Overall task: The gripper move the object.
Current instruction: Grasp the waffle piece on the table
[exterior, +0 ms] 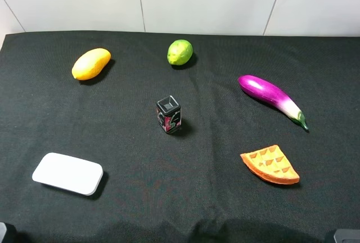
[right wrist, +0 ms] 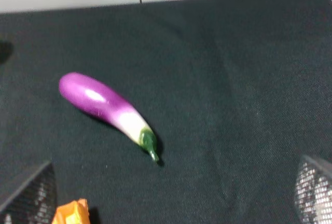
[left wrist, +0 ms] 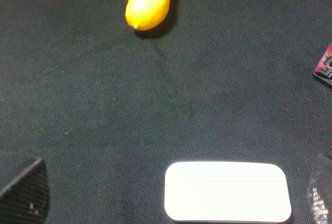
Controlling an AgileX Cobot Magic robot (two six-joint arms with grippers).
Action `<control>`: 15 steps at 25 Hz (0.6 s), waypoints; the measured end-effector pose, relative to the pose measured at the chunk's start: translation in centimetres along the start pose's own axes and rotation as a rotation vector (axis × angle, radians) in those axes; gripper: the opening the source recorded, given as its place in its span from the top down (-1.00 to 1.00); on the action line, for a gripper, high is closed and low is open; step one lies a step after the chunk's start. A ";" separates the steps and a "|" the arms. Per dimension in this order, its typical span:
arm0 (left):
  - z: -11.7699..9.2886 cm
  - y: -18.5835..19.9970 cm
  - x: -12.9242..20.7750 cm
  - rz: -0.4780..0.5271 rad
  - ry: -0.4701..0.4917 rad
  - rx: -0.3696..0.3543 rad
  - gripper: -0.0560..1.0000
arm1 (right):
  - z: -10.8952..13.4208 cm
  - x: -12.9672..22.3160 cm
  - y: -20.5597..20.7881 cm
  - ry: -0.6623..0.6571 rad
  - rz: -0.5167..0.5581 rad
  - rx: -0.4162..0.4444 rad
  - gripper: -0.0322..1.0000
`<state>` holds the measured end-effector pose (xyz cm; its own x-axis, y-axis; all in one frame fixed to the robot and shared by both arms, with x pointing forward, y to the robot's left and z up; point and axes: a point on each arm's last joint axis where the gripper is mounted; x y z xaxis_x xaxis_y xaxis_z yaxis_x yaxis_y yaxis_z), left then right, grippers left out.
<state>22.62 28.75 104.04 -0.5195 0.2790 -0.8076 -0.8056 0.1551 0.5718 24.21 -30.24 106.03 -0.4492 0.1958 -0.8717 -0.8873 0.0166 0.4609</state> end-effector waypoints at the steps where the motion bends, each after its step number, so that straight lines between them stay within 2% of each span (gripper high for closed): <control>1: 0.0 0.0 0.0 0.000 0.000 0.000 -0.99 | 0.1 -0.3 -0.3 0.008 0.021 0.002 -0.41; 7: 0.0 0.0 0.0 0.000 0.000 0.000 -0.99 | 0.9 -2.4 -2.0 0.075 0.142 -0.007 -0.41; 15: 0.0 0.0 0.0 0.000 0.000 0.000 -0.99 | 2.0 -3.2 -4.7 0.181 0.292 -0.086 -0.41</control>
<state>22.62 28.75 104.04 -0.5195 0.2790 -0.8076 -0.8056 0.1551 0.5718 30.06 -28.97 107.01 -0.6900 0.0030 -0.7238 -0.7204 -0.0991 0.6864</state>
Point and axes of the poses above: a point on each arm's last joint axis where the gripper is mounted, y pointing back along that axis away from the gripper, z along the wrist's bending axis when the last joint is at zero, x = y × z, and after that the axes turned 10 degrees about -y, right-handed
